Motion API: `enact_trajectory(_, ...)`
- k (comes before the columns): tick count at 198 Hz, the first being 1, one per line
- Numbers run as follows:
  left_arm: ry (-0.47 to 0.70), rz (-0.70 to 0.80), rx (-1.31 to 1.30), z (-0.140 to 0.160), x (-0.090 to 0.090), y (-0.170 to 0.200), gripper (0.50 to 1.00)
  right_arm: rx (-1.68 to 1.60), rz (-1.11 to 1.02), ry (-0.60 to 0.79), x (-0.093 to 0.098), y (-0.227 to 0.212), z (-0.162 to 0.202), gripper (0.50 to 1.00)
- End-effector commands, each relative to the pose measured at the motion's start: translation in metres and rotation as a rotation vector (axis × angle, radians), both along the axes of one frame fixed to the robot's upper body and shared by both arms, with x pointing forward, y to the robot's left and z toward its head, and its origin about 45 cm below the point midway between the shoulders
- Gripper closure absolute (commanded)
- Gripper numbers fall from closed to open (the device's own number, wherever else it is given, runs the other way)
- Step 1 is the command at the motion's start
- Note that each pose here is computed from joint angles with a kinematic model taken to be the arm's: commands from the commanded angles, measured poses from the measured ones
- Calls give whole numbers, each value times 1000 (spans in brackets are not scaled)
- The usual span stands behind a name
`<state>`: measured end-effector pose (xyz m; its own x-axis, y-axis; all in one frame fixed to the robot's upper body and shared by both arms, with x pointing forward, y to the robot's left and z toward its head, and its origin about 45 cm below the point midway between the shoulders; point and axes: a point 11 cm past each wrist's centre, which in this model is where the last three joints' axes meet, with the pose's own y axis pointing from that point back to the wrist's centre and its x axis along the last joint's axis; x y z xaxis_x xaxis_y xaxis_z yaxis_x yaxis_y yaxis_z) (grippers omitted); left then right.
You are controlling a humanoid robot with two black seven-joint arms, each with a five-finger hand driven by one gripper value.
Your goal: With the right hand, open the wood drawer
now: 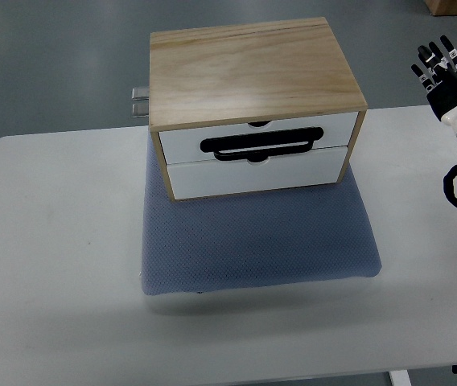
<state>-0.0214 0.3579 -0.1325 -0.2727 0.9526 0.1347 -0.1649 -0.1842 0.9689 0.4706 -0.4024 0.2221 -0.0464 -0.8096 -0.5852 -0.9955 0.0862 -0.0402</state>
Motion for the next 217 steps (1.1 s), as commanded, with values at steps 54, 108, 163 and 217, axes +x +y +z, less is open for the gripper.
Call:
enact_trajectory(54,0,-1,0,0,0,0,500,4,-2,-2,0,0,0,556)
enact_trajectory(108,-1,1,5,0,1,0,500,3,-3,-2,0,-1,0,556)
enact_trajectory(163,1,2,9,0,0,2,500,5,-4,-2,1,1,1,556)
enact_trajectory(217,1,2,9,0,1,1,500,-1,-12,2,2,-1,3,556)
